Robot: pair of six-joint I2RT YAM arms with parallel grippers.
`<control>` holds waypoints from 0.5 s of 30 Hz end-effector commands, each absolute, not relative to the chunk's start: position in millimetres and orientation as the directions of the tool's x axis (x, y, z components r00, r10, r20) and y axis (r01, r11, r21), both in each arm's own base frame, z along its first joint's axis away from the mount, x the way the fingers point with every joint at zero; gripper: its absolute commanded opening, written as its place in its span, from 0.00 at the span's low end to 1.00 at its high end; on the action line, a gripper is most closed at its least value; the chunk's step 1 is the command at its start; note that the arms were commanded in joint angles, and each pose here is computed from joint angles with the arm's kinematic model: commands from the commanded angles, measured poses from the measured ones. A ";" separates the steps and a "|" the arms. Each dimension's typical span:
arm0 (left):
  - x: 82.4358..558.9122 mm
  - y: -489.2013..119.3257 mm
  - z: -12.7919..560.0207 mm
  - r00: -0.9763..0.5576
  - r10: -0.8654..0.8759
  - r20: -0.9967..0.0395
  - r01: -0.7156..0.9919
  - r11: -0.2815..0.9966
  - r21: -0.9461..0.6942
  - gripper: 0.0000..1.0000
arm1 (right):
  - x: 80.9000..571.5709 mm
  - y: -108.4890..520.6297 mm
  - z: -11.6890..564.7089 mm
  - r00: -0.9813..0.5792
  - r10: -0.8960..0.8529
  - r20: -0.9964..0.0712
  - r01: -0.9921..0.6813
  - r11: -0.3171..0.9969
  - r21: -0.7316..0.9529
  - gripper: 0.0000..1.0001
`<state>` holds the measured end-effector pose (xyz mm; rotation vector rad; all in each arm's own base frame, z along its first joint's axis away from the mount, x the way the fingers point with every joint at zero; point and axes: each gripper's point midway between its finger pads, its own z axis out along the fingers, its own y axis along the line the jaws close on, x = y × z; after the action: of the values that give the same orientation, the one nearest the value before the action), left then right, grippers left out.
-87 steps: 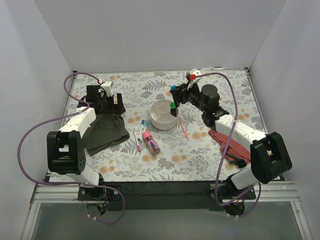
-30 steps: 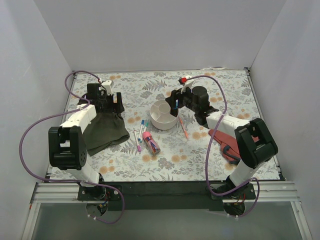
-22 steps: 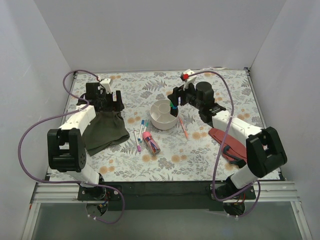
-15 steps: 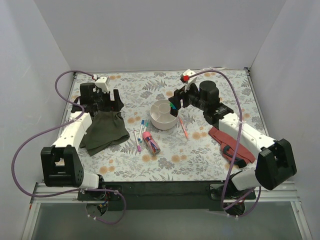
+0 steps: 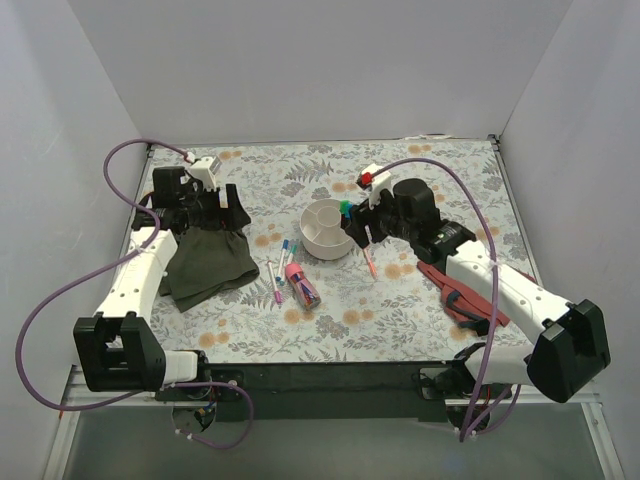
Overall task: Sort the stationery into containers
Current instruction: Pick up the pen from the center of the board.
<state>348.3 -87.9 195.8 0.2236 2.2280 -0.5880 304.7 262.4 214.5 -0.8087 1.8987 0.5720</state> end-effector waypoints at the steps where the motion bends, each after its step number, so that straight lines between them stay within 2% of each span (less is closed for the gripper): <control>1: 320.5 -89.2 191.5 -0.727 -0.016 -0.687 0.329 0.870 -0.368 0.78 | 308.9 225.0 189.1 -0.446 -0.240 -0.862 -0.587 0.806 0.079 0.71; 5: 313.5 -91.5 183.5 -0.741 -0.024 -0.671 0.320 0.866 -0.384 0.78 | 310.5 217.1 170.1 -0.519 -0.207 -0.829 -0.556 0.819 0.144 0.70; 7: 312.3 -94.1 180.2 -0.750 -0.030 -0.661 0.319 0.858 -0.401 0.78 | 313.8 210.7 153.1 -0.571 -0.192 -0.798 -0.528 0.830 0.178 0.63; 9: 313.0 -95.3 179.1 -0.756 -0.037 -0.653 0.315 0.855 -0.412 0.77 | 318.1 204.7 137.5 -0.614 -0.170 -0.771 -0.489 0.848 0.203 0.51; 12: 317.8 -92.7 172.3 -0.768 -0.033 -0.639 0.300 0.864 -0.405 0.77 | 317.7 208.2 121.8 -0.596 -0.231 -0.769 -0.551 0.815 0.182 0.47; 15: 322.5 -89.0 167.8 -0.771 -0.024 -0.636 0.292 0.875 -0.387 0.77 | 318.0 204.1 100.5 -0.605 -0.247 -0.757 -0.529 0.835 0.150 0.47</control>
<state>320.5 -89.8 169.7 0.1872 2.3676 -0.6368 315.5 198.4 112.7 -0.5353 2.2588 0.4688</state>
